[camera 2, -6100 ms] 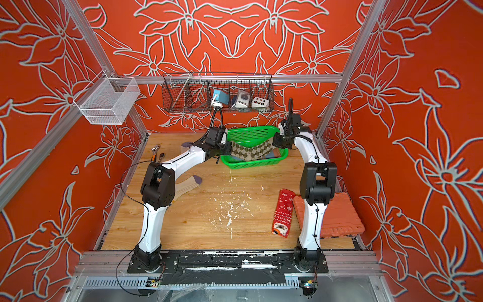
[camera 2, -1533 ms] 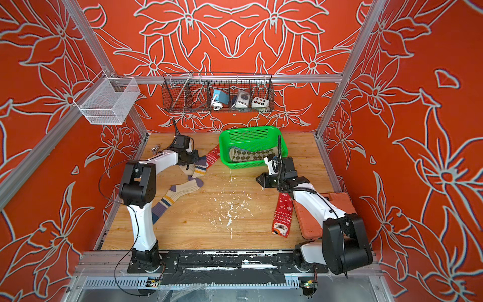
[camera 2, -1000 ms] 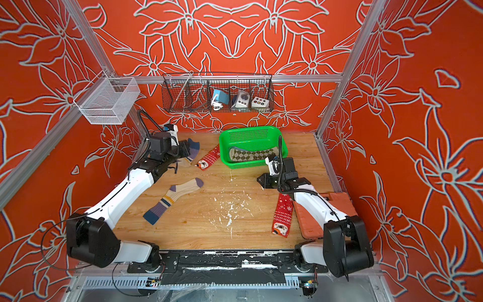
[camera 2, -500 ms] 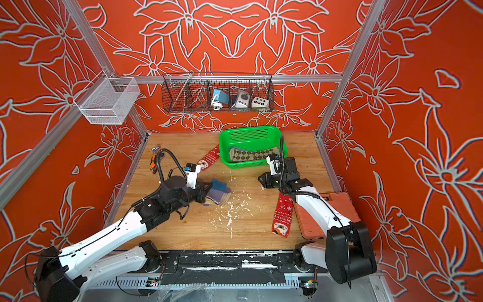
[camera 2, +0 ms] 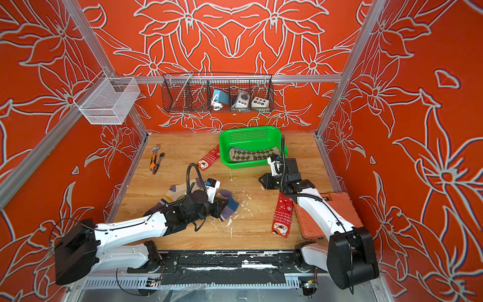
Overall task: Place the socks together as a pair
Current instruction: Place the sock at the center of the board, then adjust the sock at the center of the board.
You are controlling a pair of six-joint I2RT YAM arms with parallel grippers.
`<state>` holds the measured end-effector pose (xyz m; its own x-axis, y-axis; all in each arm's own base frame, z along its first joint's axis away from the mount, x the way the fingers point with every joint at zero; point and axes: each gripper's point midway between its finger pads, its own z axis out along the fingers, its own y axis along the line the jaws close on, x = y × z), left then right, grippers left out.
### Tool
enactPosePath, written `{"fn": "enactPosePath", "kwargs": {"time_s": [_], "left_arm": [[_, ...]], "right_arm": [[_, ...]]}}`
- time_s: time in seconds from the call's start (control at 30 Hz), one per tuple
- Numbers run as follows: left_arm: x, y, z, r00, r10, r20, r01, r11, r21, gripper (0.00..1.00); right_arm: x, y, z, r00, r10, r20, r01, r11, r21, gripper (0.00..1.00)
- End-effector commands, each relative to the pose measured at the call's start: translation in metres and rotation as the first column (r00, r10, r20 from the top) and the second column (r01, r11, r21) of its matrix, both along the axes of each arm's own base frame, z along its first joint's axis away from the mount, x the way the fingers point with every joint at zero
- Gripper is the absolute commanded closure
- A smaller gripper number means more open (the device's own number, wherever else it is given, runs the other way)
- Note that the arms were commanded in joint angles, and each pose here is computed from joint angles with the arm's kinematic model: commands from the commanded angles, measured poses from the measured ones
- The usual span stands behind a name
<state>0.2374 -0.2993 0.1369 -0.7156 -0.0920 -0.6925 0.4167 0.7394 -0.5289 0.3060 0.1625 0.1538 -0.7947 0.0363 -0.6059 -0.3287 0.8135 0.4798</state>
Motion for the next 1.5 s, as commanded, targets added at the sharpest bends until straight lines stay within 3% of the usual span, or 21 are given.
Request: {"fn": "enactPosePath", "kwargs": {"time_s": [0.0,0.4,0.53,0.73,0.9,1.03,1.13,1.47], "left_arm": [[0.012,-0.038,0.033,0.998,-0.012,0.066,0.02,0.991,-0.129,1.0],[0.031,-0.119,0.049,0.99,-0.106,0.097,0.122,0.976,-0.18,1.0],[0.021,-0.126,0.038,0.986,-0.148,0.081,0.16,0.974,-0.162,0.59],[0.018,-0.114,0.037,0.981,-0.165,0.103,0.172,0.983,-0.058,0.31],[0.054,-0.044,0.03,0.989,0.023,0.145,-0.04,0.993,0.114,0.26],[0.091,0.04,-0.01,0.981,0.188,0.05,-0.194,0.964,0.182,0.24],[0.099,0.076,-0.041,0.968,0.249,-0.02,-0.238,0.943,0.232,0.24],[0.085,0.067,-0.1,0.972,0.176,-0.155,-0.139,0.964,0.227,0.32]], "right_arm": [[0.003,-0.009,0.022,0.998,-0.044,0.046,0.045,0.999,-0.021,0.75],[0.002,-0.031,0.054,0.989,-0.114,0.097,0.117,0.993,-0.019,0.75],[-0.001,-0.034,0.053,0.988,-0.119,0.098,0.122,0.992,-0.027,0.75],[-0.007,-0.037,0.044,0.988,-0.124,0.086,0.127,0.991,-0.031,0.74],[-0.014,-0.038,0.038,0.991,-0.114,0.069,0.117,0.992,-0.042,0.73],[-0.019,-0.038,0.025,0.994,-0.101,0.031,0.103,0.993,-0.057,0.71],[-0.022,-0.034,0.013,0.996,-0.085,-0.001,0.085,0.995,-0.046,0.71],[-0.035,-0.022,-0.012,0.995,-0.023,-0.1,0.023,1.0,-0.007,0.68]]}}
